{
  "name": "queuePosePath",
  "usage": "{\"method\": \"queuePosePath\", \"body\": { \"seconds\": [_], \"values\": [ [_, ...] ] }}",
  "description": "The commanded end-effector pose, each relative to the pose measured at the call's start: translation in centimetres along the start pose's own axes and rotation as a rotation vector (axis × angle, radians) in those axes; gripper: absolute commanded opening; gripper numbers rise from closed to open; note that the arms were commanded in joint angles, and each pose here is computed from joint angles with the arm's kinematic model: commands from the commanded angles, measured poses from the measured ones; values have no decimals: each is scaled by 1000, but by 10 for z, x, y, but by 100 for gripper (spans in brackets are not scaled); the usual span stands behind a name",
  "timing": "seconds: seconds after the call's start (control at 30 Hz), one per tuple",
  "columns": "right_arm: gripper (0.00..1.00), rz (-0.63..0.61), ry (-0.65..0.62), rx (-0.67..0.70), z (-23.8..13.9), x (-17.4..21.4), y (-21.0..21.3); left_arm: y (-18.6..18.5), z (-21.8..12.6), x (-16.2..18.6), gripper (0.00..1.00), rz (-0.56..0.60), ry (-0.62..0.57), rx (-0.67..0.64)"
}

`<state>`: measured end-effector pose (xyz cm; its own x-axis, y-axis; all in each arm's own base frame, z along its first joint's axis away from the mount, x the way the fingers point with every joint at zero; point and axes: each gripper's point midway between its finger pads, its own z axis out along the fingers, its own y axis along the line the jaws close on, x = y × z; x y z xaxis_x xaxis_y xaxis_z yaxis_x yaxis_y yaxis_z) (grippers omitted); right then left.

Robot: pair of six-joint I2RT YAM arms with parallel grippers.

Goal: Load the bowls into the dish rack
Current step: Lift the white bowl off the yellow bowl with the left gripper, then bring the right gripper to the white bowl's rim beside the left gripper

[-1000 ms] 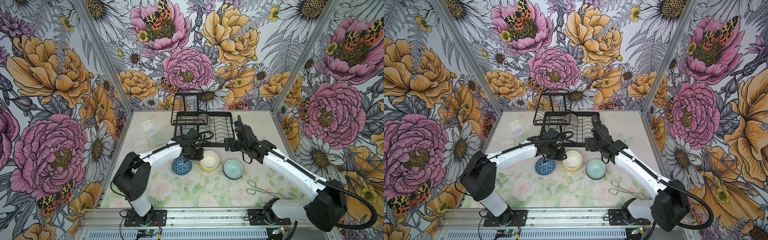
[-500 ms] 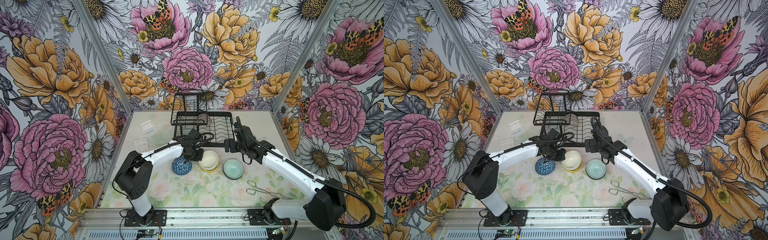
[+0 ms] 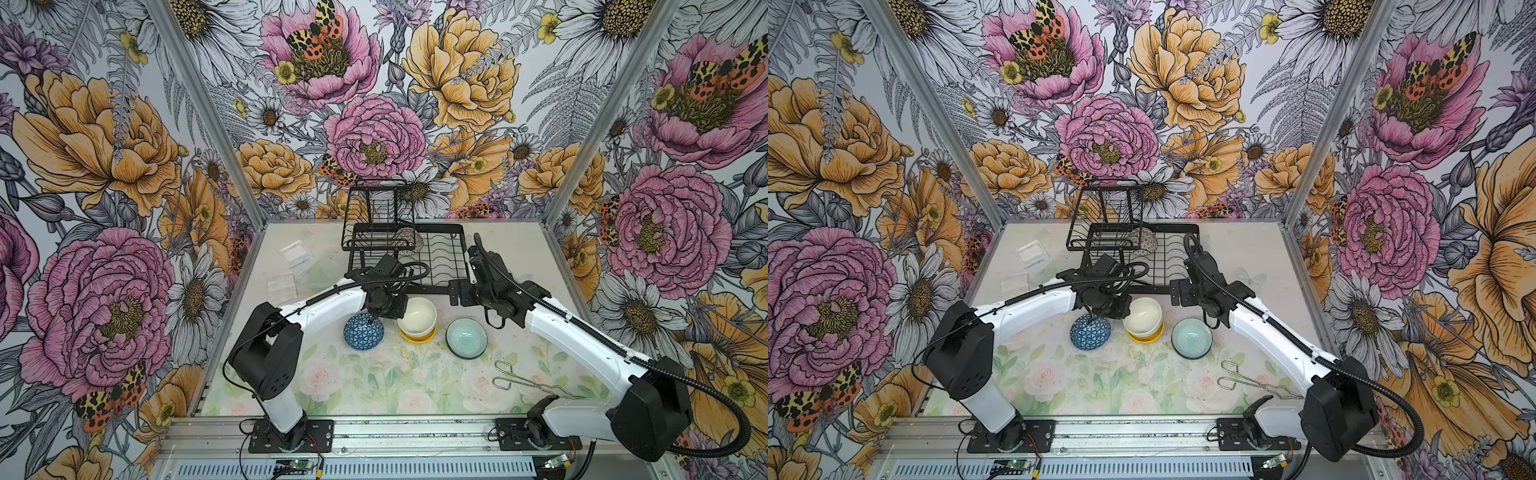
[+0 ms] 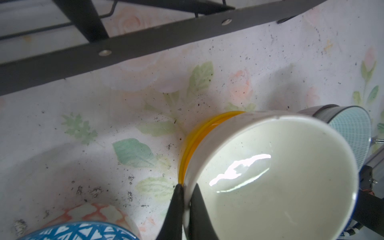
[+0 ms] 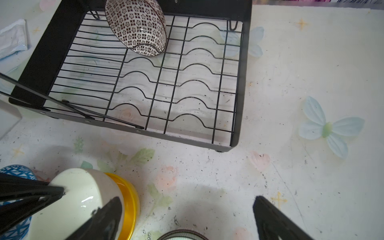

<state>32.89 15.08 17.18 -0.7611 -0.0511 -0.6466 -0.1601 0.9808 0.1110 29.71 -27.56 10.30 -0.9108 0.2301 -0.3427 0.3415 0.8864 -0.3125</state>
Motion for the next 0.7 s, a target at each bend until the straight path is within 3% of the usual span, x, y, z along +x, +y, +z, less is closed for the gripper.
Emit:
{"method": "queuePosePath", "body": {
  "seconds": [0.0, 0.2, 0.67],
  "values": [
    [100, 54, 61, -57, 4, 6, 4, -16, -35, -33, 0, 46, -135, 41],
    [100, 38, 110, -97, 6, 8, 13, -17, -49, -58, 0, 51, -208, 18],
    [98, 80, -23, -150, -32, -28, 8, -24, -69, -87, 0, 94, -287, -11]
  ]
}}
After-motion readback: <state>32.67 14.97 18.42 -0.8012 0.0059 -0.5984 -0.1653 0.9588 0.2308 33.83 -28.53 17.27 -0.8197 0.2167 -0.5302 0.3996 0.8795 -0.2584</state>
